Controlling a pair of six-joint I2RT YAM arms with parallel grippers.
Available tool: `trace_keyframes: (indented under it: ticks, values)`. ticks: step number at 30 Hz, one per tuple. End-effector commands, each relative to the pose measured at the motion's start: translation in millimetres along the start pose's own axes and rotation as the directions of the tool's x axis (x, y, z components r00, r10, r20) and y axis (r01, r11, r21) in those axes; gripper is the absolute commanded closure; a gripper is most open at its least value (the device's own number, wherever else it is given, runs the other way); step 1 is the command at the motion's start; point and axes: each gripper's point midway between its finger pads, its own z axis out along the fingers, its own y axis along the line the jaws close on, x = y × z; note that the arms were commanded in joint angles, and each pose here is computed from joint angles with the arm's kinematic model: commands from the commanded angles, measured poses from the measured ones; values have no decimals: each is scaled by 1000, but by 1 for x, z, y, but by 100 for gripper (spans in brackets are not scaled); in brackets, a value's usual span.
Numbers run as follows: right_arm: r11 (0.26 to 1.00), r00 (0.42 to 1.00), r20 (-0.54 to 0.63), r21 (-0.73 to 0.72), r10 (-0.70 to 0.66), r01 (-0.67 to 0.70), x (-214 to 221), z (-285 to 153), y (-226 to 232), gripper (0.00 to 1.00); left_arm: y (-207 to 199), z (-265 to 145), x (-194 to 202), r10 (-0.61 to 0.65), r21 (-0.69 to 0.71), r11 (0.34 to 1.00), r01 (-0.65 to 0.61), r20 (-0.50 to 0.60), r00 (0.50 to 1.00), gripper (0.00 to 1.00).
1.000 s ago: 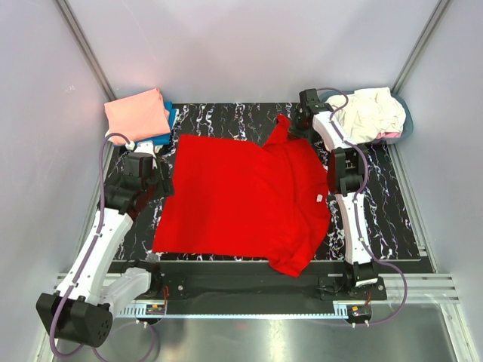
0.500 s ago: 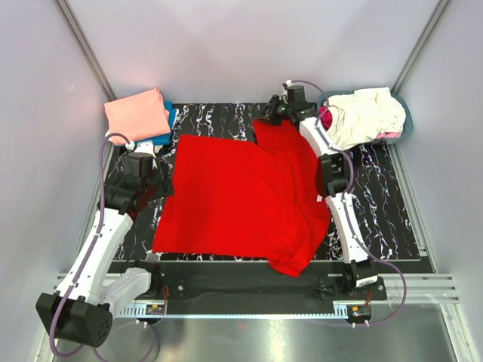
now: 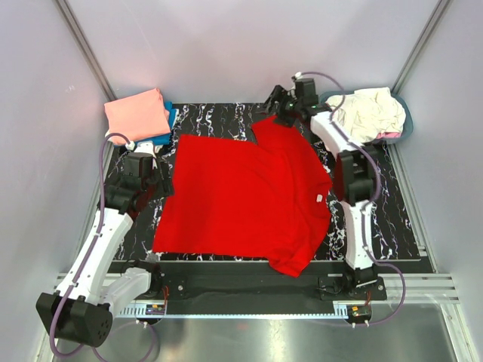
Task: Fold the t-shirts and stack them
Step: Flatten the tshirt out
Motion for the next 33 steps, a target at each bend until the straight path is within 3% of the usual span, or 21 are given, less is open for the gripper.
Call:
trace_keyframes:
  ticks: [1, 2, 4, 5, 8, 15, 20, 26, 33]
  values:
    - [966, 970, 169, 221, -176, 137, -46, -103, 27, 9, -5, 2, -11, -14, 12, 1000, 13, 31, 999, 29]
    - [919, 979, 108, 376, -173, 121, -26, -116, -11, 9, -6, 4, -10, -13, 16, 1000, 13, 24, 1000, 29]
    - [870, 981, 67, 477, -180, 127, -13, -144, -27, 9, -10, 10, -4, -15, 27, 1000, 16, -14, 1000, 29]
    - [811, 980, 26, 567, -196, 148, -3, -160, -46, 9, -12, 12, -3, -25, 35, 999, 26, -28, 999, 29]
    - [731, 982, -53, 661, -182, 171, 26, -186, -77, 8, -20, 23, 4, -76, 33, 996, 79, -90, 993, 29]
    - [666, 971, -176, 706, -162, 239, 57, -186, -114, 11, -67, 69, -35, -102, 98, 989, 111, -99, 990, 30]
    - [623, 953, -276, 725, -128, 293, 67, -170, -140, 12, -81, 132, -43, -63, 34, 997, 71, -191, 980, 33]
    - [622, 951, -303, 734, -59, 272, 69, -139, -170, 13, -98, 198, -64, -52, -3, 999, 53, -225, 973, 33]
    - [589, 947, -320, 758, -38, 280, 53, -111, -201, 13, -77, 263, -44, -76, -102, 994, 46, -312, 947, 35]
